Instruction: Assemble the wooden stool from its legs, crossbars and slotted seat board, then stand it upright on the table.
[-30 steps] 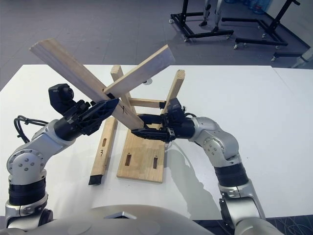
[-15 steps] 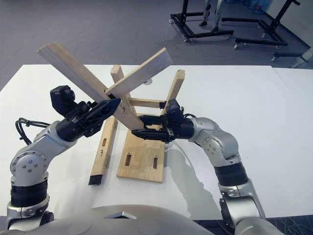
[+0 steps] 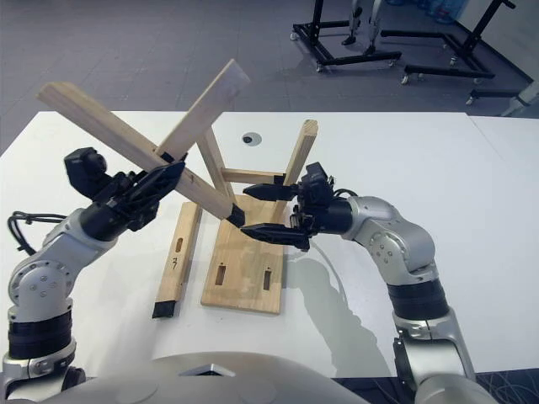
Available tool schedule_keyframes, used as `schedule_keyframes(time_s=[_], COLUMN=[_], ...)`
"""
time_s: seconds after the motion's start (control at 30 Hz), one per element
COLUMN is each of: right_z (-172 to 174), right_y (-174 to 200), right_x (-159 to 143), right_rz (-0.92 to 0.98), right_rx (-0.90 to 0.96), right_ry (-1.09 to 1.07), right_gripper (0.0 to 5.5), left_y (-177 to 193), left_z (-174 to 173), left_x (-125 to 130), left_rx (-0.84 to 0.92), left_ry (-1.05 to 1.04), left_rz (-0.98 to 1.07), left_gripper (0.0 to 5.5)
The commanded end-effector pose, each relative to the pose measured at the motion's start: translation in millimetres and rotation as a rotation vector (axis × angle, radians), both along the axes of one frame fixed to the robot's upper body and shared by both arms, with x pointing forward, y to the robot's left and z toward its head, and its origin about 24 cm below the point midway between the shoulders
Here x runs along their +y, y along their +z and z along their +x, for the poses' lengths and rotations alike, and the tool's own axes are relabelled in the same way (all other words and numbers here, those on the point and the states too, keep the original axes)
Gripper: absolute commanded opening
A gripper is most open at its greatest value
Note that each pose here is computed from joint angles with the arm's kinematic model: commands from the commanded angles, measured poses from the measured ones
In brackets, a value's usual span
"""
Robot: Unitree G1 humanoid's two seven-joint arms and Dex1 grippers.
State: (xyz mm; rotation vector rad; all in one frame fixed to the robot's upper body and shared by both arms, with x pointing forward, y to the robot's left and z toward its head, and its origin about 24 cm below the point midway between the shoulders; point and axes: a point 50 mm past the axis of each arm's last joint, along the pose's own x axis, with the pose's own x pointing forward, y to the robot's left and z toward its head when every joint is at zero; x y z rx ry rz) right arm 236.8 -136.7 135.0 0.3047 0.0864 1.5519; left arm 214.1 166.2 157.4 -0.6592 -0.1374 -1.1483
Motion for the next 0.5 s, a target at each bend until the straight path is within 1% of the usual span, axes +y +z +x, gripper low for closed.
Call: schedule_keyframes(time_s=[0.03,0.13,0.2,0.3,0.37,0.5], right_z=[2.5,4.3,7.6,17.3,18.5,17.9], right_y=[6.0,14.6,25.4,63.8,79.2,85.7], right_x=[-5.7,-17.7,-34.7,-62.3,-68.2,-67.0], right_rz=[-0.001,0.024,0.039,0.151,0.196,0.22], right_rx=[-0.014,-0.026,-0.046,-0.091,-0.103,-0.091], right_ry=[-0.04,-0.09,-0.154,-0.255,-0.268,-0.265], right_gripper=[4.81,4.81,4.81,4.81,4.81,4.81], left_y=[9.6,10.9,7.8,4.4,0.0,-5.1], left_z=[-5.8,-17.1,-26.1,-39.4,-44.9,-47.6], left_x=[9.3,12.1,17.1,20.7,19.9,20.3], left_rx=[-0.052,-0.097,-0.129,-0.183,-0.209,-0.328], left_ry=[0.02,0.024,0.034,0.046,0.034,0.049], left_rz=[0.041,0.111,0.168,0.242,0.315,0.415], left_gripper=[2.07,2.07,2.07,2.07,2.07,2.06])
